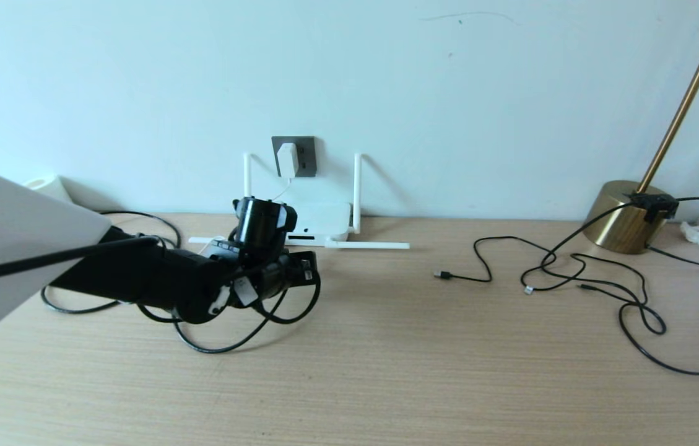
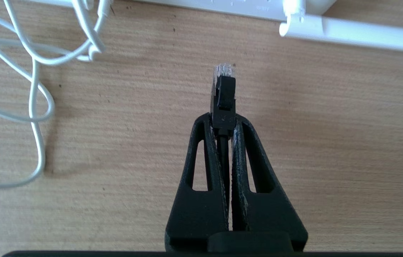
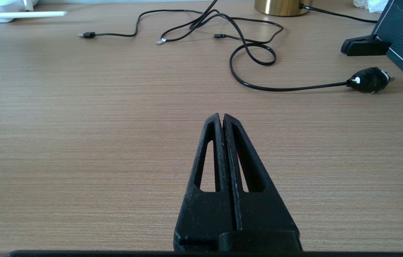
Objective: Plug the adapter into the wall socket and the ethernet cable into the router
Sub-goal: Align cable and router interface
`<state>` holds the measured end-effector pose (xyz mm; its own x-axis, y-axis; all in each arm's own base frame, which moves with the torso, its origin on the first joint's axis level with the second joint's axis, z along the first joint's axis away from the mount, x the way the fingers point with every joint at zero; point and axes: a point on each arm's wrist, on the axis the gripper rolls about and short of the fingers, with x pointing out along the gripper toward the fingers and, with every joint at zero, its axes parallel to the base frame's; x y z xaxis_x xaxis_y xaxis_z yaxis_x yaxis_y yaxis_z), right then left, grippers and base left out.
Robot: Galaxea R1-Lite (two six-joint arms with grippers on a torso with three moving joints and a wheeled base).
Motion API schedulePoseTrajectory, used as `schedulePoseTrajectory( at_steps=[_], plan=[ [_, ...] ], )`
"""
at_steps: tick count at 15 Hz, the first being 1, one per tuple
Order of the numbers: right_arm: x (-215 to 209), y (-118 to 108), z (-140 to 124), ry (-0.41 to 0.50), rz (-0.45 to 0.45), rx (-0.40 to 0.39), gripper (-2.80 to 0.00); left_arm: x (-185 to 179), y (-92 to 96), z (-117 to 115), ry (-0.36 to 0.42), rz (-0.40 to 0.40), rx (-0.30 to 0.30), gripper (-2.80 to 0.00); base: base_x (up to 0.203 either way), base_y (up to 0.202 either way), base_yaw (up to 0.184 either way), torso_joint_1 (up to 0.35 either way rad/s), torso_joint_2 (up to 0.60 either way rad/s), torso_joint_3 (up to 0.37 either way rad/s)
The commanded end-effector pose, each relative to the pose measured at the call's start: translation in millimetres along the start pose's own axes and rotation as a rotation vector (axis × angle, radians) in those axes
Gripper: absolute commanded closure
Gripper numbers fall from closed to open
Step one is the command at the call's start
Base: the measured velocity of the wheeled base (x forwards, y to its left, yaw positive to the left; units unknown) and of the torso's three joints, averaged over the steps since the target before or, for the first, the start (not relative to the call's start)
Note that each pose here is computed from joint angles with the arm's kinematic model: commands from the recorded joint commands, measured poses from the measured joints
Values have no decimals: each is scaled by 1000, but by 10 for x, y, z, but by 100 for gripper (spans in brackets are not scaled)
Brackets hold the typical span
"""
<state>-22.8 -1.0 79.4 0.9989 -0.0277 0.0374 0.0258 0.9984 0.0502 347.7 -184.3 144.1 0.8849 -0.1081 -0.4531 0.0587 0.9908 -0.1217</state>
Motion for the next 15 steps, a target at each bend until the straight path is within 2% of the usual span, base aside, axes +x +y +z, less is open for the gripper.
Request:
schedulePoseTrajectory(
  at_steps=[1,3,6,11,15],
  plan=[
    [8,-1,-30,11,-1,0,0,14,-9,-14,-17,59,2,0,0,0,0,0,0,0],
    [8,-1,-30,11,-1,0,0,3,25,-1,-32,110,-2,0,0,0,0,0,0,0],
    [8,-1,-30,11,-1,0,0,2,27,13,-42,129,-5,0,0,0,0,0,0,0],
    [8,-1,-30,11,-1,0,0,109,50,11,-40,128,-15,0,0,0,0,0,0,0],
    [8,-1,-30,11,-1,0,0,224,110,17,-21,93,-34,0,0,0,0,0,0,0]
  ],
)
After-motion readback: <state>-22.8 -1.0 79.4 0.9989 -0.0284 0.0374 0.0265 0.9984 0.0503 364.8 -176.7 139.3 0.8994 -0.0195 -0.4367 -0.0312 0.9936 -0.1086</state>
